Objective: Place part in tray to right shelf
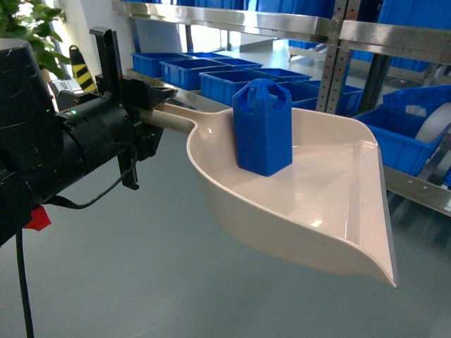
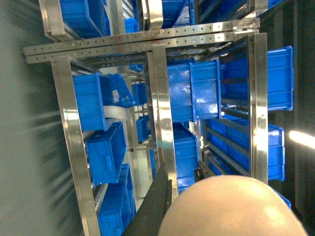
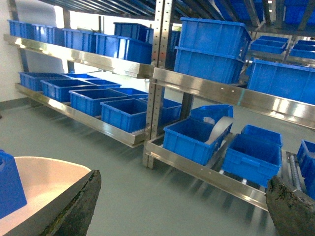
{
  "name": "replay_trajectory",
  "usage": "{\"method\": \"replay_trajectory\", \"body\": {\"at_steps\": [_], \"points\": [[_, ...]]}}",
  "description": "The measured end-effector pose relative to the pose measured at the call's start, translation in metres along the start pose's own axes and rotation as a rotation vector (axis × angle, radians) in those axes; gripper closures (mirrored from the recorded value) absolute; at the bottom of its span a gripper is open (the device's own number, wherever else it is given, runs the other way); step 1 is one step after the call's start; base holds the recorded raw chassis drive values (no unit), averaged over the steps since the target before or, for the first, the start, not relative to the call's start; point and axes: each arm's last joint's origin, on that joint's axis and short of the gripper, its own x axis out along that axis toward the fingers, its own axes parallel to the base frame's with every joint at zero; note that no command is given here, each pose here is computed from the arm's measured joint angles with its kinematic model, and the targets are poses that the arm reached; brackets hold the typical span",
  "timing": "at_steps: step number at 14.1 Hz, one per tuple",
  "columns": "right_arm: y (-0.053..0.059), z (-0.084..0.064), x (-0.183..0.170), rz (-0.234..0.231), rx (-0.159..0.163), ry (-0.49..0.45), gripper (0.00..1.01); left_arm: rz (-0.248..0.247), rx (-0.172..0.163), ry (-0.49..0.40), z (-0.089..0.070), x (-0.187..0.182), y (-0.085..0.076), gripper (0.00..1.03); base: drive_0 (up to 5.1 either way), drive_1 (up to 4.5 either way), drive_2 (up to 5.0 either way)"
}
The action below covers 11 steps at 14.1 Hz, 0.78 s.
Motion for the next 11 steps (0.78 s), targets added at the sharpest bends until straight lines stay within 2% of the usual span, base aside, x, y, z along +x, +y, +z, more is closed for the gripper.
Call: {"method": "replay_trajectory", "body": {"at_steps": [11], "points": [[0.0000, 0.0000, 0.0000, 0.000, 0.000, 0.000, 0.03, 0.000, 0.000, 0.000, 0.0000, 0.0000, 0.0000, 0.91, -1.6, -1.61, -1.6]]}}
